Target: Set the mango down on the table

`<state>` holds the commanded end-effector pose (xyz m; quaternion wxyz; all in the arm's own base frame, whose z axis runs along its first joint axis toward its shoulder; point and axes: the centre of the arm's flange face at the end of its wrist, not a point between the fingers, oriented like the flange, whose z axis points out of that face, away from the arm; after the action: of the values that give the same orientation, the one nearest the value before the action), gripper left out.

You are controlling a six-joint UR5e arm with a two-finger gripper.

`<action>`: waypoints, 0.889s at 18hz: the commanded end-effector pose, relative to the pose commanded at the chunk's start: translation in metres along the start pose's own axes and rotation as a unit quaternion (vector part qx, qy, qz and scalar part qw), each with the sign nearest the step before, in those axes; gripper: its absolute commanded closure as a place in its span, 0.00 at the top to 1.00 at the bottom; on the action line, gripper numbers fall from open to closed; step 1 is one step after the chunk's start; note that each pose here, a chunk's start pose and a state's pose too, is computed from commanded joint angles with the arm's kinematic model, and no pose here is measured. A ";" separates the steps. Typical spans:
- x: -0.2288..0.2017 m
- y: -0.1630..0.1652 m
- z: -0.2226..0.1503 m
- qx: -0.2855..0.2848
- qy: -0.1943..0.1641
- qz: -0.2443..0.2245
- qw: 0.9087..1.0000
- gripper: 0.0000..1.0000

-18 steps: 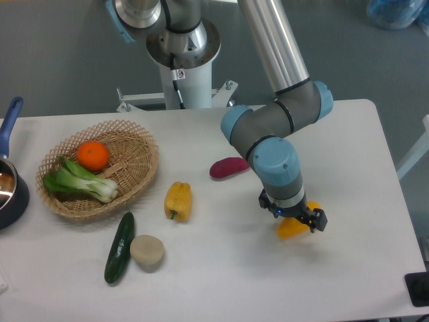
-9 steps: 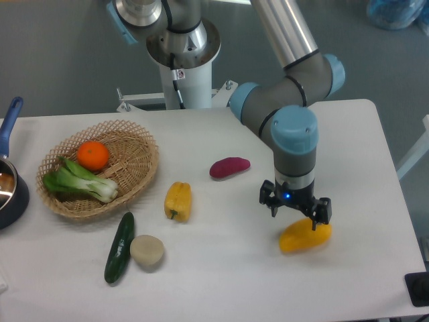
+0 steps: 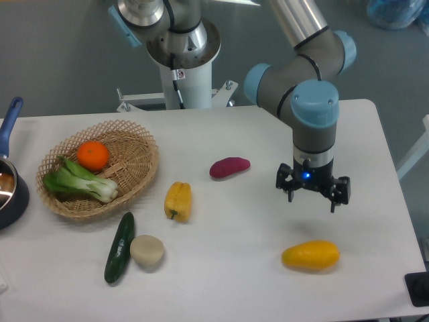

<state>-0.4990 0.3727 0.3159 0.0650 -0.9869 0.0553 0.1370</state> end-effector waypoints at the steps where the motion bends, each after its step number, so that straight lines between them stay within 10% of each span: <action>1: 0.001 0.010 -0.003 0.007 0.002 0.026 1.000 1.00; 16: -0.016 0.068 -0.026 0.002 0.066 0.113 0.991 1.00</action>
<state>-0.5156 0.3034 0.3375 0.0468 -0.9810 0.1710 0.0783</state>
